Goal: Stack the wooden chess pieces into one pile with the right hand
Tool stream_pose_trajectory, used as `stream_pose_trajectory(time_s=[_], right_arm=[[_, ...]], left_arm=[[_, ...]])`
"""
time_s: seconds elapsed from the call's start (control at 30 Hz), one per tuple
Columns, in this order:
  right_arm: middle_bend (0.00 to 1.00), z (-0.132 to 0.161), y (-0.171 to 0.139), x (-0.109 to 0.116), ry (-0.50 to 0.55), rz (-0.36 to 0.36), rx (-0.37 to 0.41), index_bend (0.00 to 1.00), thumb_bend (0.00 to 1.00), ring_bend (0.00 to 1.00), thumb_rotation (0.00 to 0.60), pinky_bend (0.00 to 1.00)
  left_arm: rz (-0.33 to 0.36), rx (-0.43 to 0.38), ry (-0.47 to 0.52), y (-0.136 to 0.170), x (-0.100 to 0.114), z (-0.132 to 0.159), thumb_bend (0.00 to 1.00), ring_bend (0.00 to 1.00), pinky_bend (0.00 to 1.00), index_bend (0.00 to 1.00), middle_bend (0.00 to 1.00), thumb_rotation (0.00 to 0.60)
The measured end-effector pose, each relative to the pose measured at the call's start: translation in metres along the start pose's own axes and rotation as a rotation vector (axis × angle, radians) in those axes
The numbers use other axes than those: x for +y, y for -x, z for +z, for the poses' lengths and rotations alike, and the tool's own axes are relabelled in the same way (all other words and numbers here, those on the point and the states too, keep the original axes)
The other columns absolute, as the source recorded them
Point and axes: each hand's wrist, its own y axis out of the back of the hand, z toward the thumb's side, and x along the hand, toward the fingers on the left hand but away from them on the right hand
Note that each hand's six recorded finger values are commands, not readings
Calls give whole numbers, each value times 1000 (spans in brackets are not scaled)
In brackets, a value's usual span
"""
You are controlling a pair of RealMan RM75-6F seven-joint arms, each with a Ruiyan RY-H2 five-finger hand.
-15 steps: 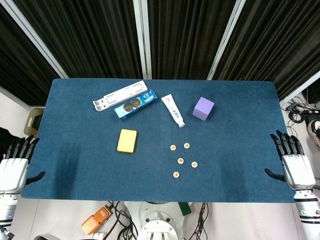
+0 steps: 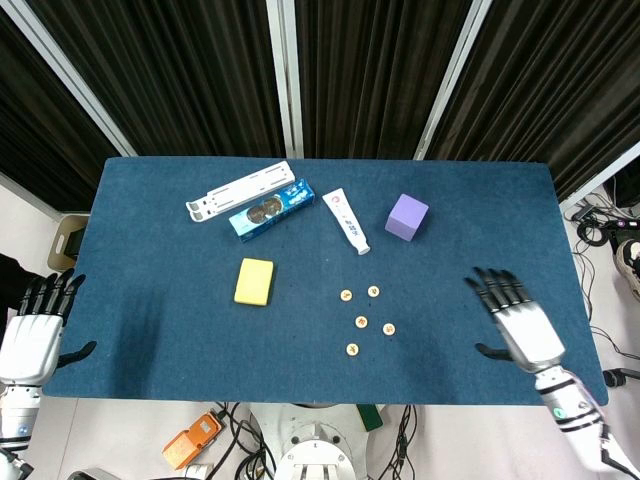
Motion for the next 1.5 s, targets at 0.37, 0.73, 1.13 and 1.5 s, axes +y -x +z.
stream_pose_trajectory(time_s=[0.37,0.73,1.13,1.5], right_arm=[[46,108,66,-65,-135,199,333,358,303,0,600,115],[46,150,98,-95,-190,209,422,441,432,0,600,117],[71,163,103,-106,-205,232,445,483,479,13,600,118],[110,168,108,-110,-204,232,443,588,535,54,600,135]], left_arm=[[6,23,5,1,-5,-8,0,0,0,76,7,600],[2,41,9,2,-9,-16,0,0,0,75,7,600],[0,53,14,5,-13,-23,0,0,0,76,7,600],[1,65,17,8,-15,-28,0,0,0,76,7,600]])
